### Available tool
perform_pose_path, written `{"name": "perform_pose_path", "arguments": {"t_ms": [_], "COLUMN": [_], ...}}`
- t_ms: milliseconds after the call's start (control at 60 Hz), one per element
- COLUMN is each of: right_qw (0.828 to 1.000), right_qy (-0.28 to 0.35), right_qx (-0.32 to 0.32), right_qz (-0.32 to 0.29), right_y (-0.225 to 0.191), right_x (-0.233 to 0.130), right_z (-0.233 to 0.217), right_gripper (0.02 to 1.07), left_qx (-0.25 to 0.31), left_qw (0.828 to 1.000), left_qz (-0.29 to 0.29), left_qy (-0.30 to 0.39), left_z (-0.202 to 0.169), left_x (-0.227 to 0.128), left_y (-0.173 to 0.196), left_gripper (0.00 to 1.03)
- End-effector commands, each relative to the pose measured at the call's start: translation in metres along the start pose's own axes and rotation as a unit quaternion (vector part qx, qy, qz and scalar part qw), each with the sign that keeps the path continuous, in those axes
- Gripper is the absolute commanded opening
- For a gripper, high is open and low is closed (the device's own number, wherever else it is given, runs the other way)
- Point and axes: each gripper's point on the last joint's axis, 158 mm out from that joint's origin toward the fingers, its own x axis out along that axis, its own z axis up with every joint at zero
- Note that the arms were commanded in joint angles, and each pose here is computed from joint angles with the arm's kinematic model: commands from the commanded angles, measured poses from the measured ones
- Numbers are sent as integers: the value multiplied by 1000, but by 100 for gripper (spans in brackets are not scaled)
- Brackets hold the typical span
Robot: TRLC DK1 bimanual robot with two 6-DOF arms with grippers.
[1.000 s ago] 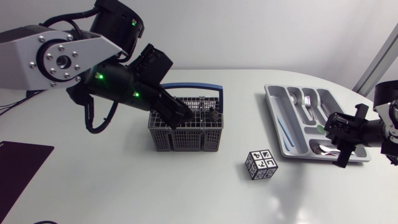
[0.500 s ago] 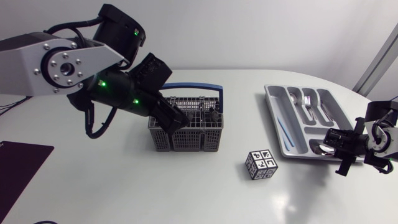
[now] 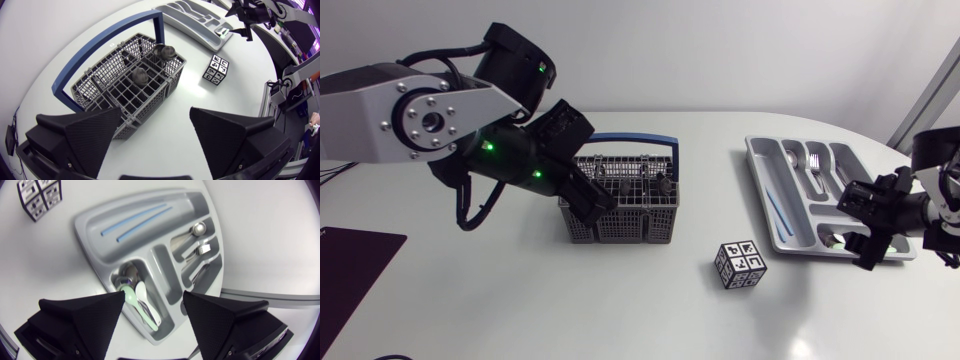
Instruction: Transfer all utensils from the basket to the drawer tray.
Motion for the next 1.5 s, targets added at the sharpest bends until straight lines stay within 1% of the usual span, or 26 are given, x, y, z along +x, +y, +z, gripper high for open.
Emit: {"name": "perform_pose_path", "arguments": {"t_ms": [0,117,167,267,367,483,550,633,700,717,733,750,867,1133,1167,1200,1283,1417,1483], "right_qw": [999,994,991,985,971,953,941,930,921,921,915,913,898,890,888,887,886,887,887], "right_qy": [-30,-67,-80,-109,-138,-165,-176,-180,-181,-179,-183,-184,-188,-181,-180,-180,-179,-175,-176], "right_qx": [42,68,82,89,114,141,154,163,171,171,175,178,192,200,203,206,212,214,216], "right_qz": [2,56,71,101,160,212,245,276,299,301,313,318,348,369,370,371,372,369,370], "right_y": [-7,14,20,37,60,72,78,85,91,92,94,95,100,117,119,119,119,120,119], "right_x": [-16,-34,-41,-57,-72,-88,-93,-94,-92,-91,-91,-91,-89,-85,-83,-81,-78,-75,-74], "right_z": [31,76,94,132,172,210,228,245,258,258,264,266,283,309,312,315,319,321,321], "right_gripper": [92,92,92,92,91,91,83,78,69,69,63,61,49,46,43,37,27,17,15], "left_qx": [8,9,10,14,21,27,28,30,30,30,30,30,32,33,34,35,37,40,40], "left_qw": [1000,1000,1000,999,999,999,999,999,999,999,999,999,999,999,999,999,999,999,999], "left_qz": [-4,-5,-6,-8,-9,-5,-5,-5,-3,-4,-3,-3,-2,2,2,2,2,2,3], "left_qy": [23,27,27,30,39,38,38,38,38,38,37,38,37,35,34,35,34,36,36], "left_z": [-16,-19,-21,-25,-31,-32,-33,-34,-35,-35,-35,-36,-37,-38,-37,-38,-38,-42,-43], "left_x": [9,12,13,18,22,25,27,28,28,28,28,28,28,29,29,30,29,31,31], "left_y": [-3,-5,-5,-8,-12,-11,-12,-12,-10,-11,-10,-10,-9,-6,-6,-6,-6,-5,-5], "left_gripper": [96,96,96,96,96,96,96,96,96,96,96,96,96,96,96,96,96,96,96]}}
